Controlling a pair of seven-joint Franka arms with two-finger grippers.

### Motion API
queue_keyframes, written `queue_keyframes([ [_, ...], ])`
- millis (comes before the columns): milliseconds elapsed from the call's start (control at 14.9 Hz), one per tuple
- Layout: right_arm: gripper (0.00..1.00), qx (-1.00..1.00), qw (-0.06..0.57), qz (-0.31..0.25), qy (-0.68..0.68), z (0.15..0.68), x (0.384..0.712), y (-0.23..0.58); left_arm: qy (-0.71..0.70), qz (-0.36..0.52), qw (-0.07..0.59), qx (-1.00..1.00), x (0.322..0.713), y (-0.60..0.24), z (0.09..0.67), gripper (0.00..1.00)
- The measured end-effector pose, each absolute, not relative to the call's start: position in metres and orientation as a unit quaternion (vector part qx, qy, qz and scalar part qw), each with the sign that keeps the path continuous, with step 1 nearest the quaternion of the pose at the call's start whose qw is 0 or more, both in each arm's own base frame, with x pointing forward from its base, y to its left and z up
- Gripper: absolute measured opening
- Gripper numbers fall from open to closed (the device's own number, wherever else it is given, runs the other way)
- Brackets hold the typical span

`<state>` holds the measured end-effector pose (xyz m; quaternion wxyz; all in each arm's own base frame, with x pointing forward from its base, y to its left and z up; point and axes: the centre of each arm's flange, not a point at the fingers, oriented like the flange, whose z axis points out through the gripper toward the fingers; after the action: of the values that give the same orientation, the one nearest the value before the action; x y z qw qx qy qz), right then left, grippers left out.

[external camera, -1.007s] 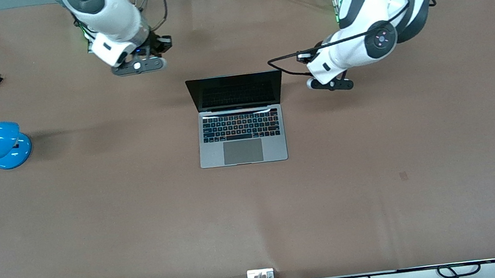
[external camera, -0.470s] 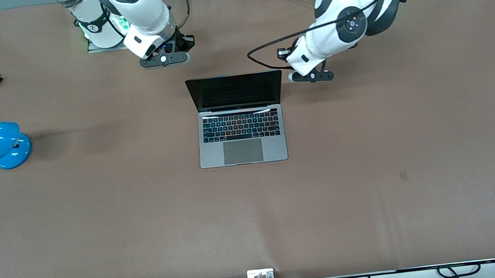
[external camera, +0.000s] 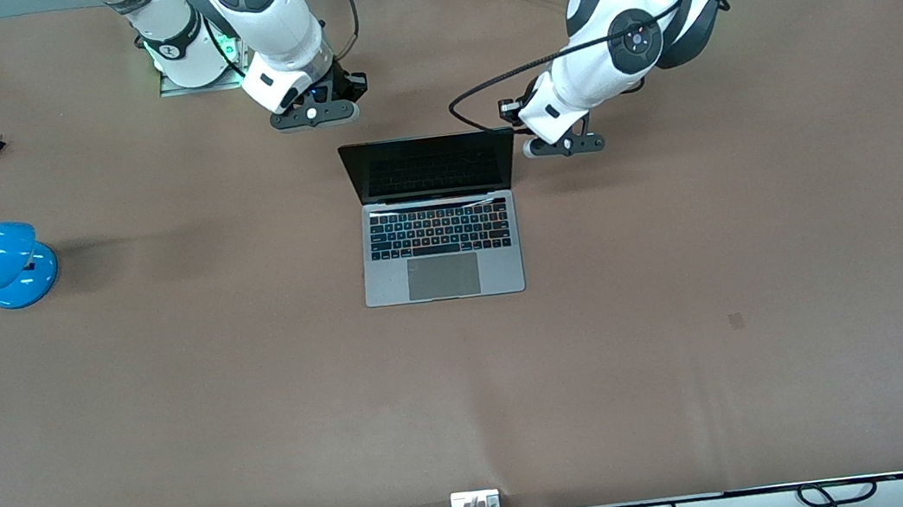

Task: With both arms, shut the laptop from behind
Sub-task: 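Move both grippers toward the laptop screen's back edge, then lower both grippers behind the open laptop screen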

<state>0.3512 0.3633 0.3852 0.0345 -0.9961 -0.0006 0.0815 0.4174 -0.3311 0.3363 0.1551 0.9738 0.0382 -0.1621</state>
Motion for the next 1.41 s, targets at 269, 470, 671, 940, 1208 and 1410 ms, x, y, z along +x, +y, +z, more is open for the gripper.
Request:
queue_keyframes([
  [269,0.01,-0.996,0.034,0.080,-0.001,0.372,0.352,0.369,0.041,-0.163,0.160,0.973,0.420,-0.334,0.327,0.01],
  [470,0.01,-0.997,0.042,0.070,0.001,0.367,0.355,0.374,0.041,-0.161,0.162,0.973,0.421,-0.335,0.329,0.01],
  [671,0.01,-0.997,0.051,0.058,0.005,0.356,0.361,0.378,0.044,-0.159,0.164,0.973,0.423,-0.334,0.328,0.01],
  [940,0.01,-0.998,0.055,0.030,0.000,0.342,0.372,0.382,0.047,-0.156,0.165,0.973,0.425,-0.335,0.329,0.01],
  [1208,0.01,-0.999,0.049,0.001,-0.007,0.335,0.387,0.375,0.053,-0.155,0.167,0.972,0.427,-0.335,0.330,0.01],
  [1410,0.01,-0.998,0.060,-0.015,0.002,0.336,0.397,0.370,0.062,-0.146,0.176,0.972,0.438,-0.334,0.331,0.01],
])
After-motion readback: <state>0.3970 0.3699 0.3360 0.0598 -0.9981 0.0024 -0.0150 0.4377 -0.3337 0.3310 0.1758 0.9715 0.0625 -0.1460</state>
